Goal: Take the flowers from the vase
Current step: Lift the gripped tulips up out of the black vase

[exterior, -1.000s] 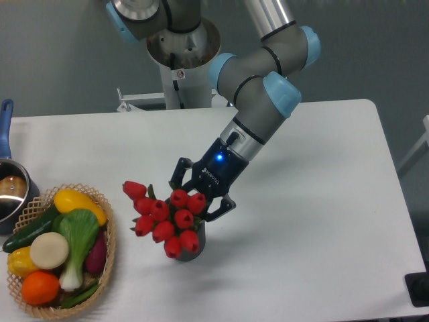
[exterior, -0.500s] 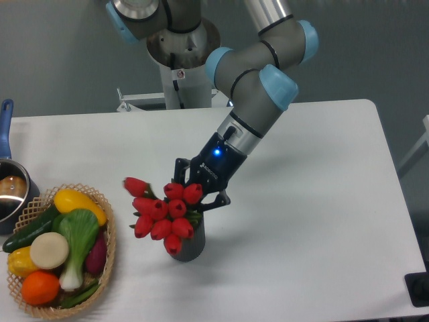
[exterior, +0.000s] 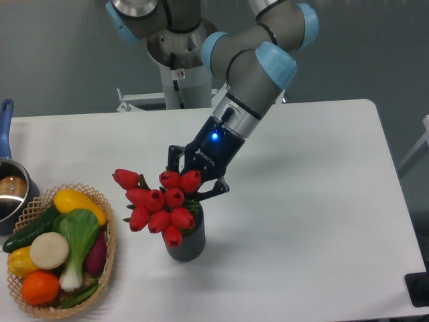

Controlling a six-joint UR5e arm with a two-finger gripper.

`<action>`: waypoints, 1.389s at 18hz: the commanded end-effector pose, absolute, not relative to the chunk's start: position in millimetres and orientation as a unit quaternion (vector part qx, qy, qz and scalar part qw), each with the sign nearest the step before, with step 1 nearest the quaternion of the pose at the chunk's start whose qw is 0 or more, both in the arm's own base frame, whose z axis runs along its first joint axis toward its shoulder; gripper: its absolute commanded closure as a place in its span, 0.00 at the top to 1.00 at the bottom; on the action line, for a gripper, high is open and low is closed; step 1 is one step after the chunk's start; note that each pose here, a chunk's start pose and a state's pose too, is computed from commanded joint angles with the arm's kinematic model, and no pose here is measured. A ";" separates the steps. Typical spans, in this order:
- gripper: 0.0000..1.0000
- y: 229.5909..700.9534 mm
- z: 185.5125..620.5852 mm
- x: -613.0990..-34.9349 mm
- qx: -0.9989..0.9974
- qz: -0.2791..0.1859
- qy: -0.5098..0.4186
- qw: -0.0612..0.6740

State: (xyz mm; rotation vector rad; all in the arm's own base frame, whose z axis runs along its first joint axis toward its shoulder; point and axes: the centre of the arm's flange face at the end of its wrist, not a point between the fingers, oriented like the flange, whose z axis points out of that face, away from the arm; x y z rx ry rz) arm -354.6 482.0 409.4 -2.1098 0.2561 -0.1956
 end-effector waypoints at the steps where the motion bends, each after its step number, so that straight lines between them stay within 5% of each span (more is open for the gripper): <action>1: 0.00 482.3 412.4 -356.8 -0.866 -0.079 0.102 0.484; 25: 0.00 447.5 507.0 -399.8 -0.827 -0.111 -0.010 0.551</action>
